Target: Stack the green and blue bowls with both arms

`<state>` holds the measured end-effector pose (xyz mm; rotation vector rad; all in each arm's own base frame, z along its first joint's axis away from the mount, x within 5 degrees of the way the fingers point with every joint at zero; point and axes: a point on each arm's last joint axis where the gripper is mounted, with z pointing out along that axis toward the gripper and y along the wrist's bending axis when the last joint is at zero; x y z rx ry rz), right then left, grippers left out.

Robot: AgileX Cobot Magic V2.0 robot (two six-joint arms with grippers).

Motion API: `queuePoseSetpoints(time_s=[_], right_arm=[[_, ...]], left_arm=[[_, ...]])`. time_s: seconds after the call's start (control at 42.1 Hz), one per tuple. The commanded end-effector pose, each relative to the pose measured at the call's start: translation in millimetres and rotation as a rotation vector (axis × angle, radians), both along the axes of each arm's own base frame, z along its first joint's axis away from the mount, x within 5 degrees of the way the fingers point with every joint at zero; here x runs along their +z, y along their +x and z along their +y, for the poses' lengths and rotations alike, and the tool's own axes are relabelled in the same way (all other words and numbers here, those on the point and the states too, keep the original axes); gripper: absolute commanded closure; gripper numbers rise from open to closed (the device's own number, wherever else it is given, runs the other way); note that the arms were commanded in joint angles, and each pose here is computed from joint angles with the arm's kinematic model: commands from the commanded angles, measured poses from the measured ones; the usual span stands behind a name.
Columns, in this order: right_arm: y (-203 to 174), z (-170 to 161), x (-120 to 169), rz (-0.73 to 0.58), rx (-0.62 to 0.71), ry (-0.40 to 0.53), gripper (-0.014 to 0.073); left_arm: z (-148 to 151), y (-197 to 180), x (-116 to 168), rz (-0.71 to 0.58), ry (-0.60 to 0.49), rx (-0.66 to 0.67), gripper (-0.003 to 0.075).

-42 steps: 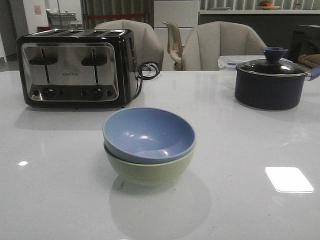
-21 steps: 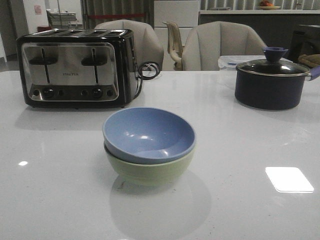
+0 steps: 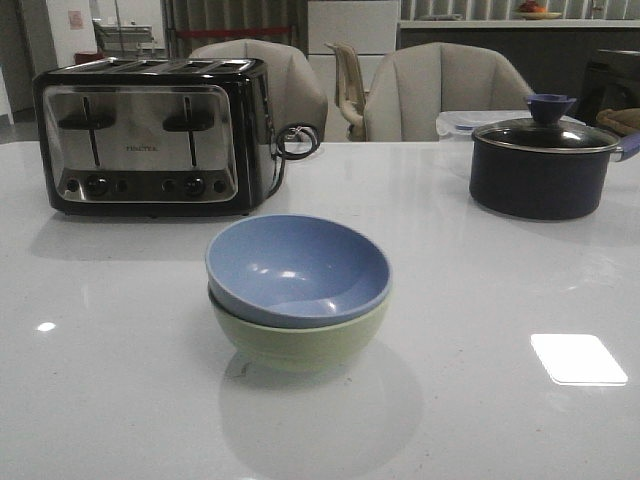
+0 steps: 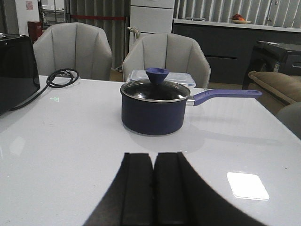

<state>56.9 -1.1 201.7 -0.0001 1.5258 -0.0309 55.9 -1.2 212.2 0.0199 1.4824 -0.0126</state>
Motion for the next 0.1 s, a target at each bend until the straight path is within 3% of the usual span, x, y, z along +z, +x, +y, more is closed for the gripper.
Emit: queuePoseSetpoints(time_s=[0.0, 0.071], right_arm=[[-3.0, 0.1, 12.2, -0.124, 0.000, -0.010, 0.0559], [-3.0, 0.1, 12.2, -0.124, 0.000, -0.010, 0.0559]], left_arm=[[0.5, -2.3, 7.1, -0.103, -0.008, 0.003, 0.0622], [0.5, -2.3, 7.1, -0.103, -0.008, 0.003, 0.0622]])
